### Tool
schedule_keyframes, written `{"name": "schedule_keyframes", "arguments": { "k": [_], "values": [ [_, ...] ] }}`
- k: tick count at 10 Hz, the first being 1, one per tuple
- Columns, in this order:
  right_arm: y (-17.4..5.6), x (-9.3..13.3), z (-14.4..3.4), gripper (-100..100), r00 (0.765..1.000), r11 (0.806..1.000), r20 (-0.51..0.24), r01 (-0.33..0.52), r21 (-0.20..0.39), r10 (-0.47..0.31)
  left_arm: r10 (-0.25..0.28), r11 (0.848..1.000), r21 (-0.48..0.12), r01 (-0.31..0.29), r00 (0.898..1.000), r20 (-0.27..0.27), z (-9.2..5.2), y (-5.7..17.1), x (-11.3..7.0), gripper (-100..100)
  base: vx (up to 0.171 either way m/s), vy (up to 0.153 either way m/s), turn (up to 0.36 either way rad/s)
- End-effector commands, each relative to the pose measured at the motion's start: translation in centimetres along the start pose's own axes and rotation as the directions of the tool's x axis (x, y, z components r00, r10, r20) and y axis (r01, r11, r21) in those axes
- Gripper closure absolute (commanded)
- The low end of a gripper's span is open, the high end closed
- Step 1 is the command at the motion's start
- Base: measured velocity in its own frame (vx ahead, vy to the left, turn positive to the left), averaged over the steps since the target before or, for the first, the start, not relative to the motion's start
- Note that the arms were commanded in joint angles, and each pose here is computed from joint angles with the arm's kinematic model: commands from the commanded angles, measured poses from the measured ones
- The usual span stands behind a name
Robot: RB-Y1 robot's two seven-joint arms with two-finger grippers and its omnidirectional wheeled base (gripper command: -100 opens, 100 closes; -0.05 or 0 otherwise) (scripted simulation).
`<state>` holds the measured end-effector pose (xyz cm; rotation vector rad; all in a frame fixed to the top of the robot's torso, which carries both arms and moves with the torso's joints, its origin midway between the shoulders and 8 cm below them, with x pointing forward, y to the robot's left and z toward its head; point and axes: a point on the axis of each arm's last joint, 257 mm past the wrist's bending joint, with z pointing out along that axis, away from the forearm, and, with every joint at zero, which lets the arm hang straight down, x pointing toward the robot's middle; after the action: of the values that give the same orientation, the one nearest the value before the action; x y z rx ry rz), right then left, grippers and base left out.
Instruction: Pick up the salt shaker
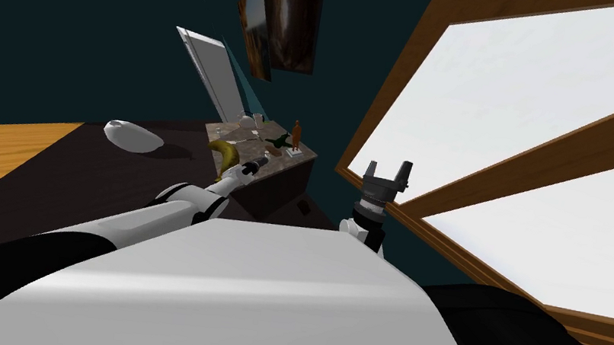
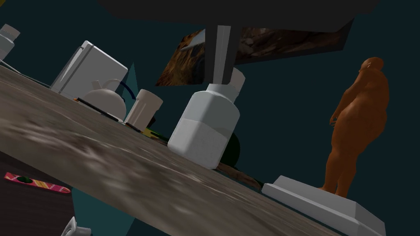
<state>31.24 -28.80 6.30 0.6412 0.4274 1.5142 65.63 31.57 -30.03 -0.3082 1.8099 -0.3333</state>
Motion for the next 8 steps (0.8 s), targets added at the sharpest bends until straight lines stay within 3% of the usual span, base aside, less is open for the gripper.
{"name": "schedule_keyframes", "arguments": {
  "k": [1,2,3,4,5,6,8],
  "values": [
    [0.0,0.0,0.0,0,1.0,1.0,0.0,0.0,0.0,0.0,0.0,1.0,0.0,0.0,1.0,0.0,0.0,0.0,0.0,0,0.0,0.0,0.0],
    [0.0,0.0,0.0,0,1.0,1.0,0.0,0.0,0.0,0.0,0.003,1.0,-0.017,-0.003,1.0,0.0,0.07,0.58,-0.38,-100,0.153,-0.005,-0.044],
    [0.0,0.0,-0.01,0,1.0,1.0,0.0,0.0,0.0,0.0,0.002,1.0,-0.008,-0.002,1.0,0.0,0.01,0.29,-0.2,-100,0.099,-0.001,-0.009],
    [0.0,0.0,0.0,0,1.0,1.0,0.0,0.0,0.0,0.0,0.002,1.0,-0.01,-0.002,1.0,0.0,0.03,0.33,-0.26,0,0.011,0.0,0.002],
    [0.0,0.0,0.0,0,1.0,1.0,0.0,0.0,0.0,0.0,0.002,1.0,-0.01,-0.002,1.0,0.0,0.03,0.32,-0.26,-100,0.006,0.0,0.0],
    [0.0,0.0,0.0,0,1.0,1.0,0.0,0.0,0.0,0.0,0.002,1.0,-0.01,-0.002,1.0,0.0,0.03,0.32,-0.26,100,0.0,0.0,0.0],
    [0.0,0.0,0.0,0,1.0,1.0,0.0,0.0,0.0,0.0,0.002,1.0,-0.01,-0.002,1.0,0.0,0.03,0.32,-0.26,100,0.0,0.0,0.0]
  ]
}}
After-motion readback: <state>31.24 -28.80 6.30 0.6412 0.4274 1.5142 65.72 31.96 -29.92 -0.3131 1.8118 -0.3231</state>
